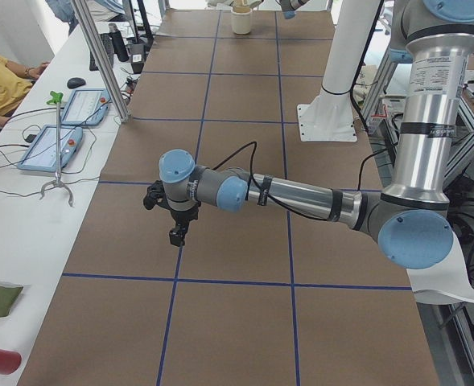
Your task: Left arm hands cup to right arm to dump lemon
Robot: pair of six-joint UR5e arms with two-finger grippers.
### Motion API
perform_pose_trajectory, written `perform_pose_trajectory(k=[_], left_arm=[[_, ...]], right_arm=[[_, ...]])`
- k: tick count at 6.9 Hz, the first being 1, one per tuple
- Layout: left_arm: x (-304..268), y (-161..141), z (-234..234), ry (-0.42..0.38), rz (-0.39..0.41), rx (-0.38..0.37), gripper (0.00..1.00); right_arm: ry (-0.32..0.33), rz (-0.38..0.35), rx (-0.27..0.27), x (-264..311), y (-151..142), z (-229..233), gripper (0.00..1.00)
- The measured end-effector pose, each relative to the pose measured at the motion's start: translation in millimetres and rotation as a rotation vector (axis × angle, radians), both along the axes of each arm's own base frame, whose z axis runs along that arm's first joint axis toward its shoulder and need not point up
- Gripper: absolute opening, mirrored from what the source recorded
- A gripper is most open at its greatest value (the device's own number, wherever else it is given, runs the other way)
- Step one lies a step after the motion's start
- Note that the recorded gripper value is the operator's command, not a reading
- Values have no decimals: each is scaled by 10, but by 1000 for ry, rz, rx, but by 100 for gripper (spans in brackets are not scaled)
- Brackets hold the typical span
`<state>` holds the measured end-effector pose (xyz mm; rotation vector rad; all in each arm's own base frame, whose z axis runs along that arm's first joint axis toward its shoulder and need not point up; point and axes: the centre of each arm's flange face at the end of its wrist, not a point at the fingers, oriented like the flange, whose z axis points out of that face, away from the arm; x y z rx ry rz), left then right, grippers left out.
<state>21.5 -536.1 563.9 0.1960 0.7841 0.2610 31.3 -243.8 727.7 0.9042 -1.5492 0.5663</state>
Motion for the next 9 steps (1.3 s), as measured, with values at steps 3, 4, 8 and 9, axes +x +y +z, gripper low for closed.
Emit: perform_pose_trajectory(k=[3,4,8,9], left_arm=[[3,1,-16,1,0,3,100],[3,1,-20,1,0,4,100],[14,-18,-58,9,2,6,100],[31,-64,-117,12,4,17,100]], right_arm=[[489,0,139,349,-471,-499,0],[596,5,179,403,-653,-643,0],[691,-9,224,251,-2042,-1492,0],[695,-10,243,-34,-2368,-1705,0]])
